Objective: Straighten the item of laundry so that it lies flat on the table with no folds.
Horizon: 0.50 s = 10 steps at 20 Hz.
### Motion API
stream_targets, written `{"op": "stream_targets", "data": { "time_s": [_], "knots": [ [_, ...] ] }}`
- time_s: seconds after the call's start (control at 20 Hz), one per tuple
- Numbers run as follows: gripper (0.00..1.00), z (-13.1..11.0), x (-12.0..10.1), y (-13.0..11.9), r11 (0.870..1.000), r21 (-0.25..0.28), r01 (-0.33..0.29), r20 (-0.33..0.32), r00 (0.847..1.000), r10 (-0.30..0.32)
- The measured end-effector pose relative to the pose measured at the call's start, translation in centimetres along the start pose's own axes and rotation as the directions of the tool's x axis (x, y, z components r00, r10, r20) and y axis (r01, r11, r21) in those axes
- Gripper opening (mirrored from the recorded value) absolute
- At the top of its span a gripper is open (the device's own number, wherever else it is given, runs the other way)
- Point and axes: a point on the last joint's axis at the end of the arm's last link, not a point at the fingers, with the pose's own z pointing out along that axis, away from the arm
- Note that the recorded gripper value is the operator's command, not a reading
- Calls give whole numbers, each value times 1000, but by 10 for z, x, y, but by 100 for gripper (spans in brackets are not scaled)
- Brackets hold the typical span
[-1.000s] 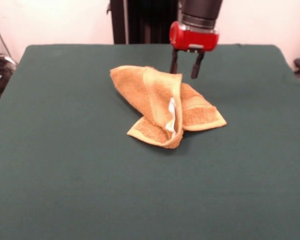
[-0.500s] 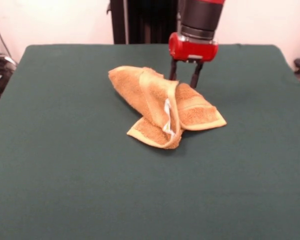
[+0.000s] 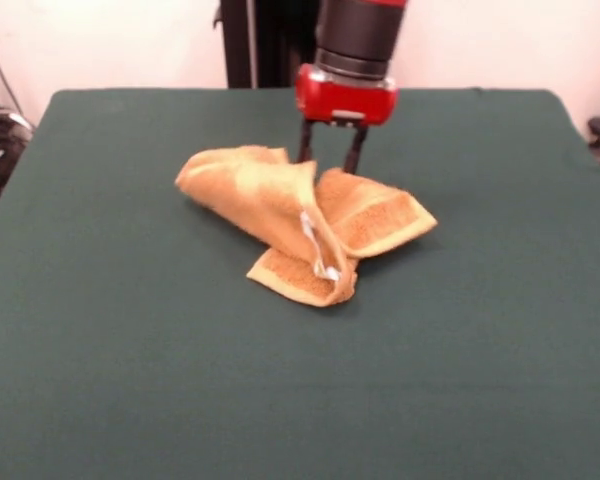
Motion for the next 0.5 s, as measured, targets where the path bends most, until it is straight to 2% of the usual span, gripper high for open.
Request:
{"op": "stream_targets", "data": {
  "time_s": [0.2,0.5],
  "knots": [
    [100,-9,-4,-39,999,1,-50,-24,998,50],
    [100,-26,-12,-67,995,4,-95,-72,993,95]
  ]
}}
